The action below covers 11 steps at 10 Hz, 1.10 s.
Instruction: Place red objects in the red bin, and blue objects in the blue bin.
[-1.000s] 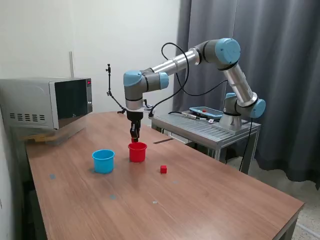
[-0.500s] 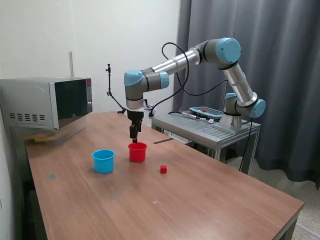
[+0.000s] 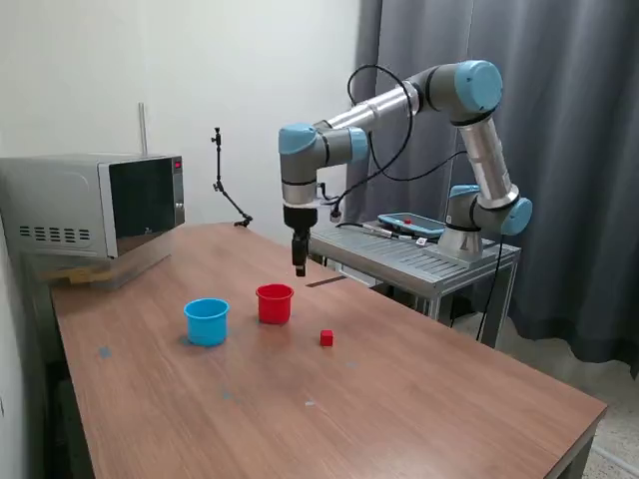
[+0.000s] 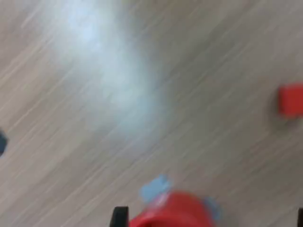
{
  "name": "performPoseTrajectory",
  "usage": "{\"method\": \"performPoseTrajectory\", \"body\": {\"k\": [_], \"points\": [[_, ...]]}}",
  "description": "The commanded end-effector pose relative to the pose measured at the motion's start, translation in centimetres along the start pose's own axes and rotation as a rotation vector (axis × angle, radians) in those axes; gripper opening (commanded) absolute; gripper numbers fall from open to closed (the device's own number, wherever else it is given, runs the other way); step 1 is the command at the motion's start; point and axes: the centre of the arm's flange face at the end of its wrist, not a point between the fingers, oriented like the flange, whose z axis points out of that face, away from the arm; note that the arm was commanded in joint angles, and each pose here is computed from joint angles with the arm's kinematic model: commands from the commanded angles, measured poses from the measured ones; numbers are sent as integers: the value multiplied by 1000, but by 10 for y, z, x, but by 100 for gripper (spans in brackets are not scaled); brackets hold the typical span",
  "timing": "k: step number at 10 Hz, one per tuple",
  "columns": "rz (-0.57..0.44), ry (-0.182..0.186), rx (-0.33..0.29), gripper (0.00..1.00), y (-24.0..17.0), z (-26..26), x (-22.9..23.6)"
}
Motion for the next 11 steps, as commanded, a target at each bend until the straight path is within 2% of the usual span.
{"method": "performPoseTrajectory", "body": {"k": [1, 2, 3, 4, 5, 9, 11], "points": [[-95, 36, 37, 100, -55, 3, 44], [-109, 74, 56, 100, -65, 2, 55], [-125, 86, 75, 100, -73, 8, 65], [-171, 75, 94, 100, -84, 23, 77], [-233, 80, 85, 100, -90, 40, 82], [-343, 86, 81, 100, -100, 86, 68], [-395, 116, 36, 100, -98, 89, 68]]}}
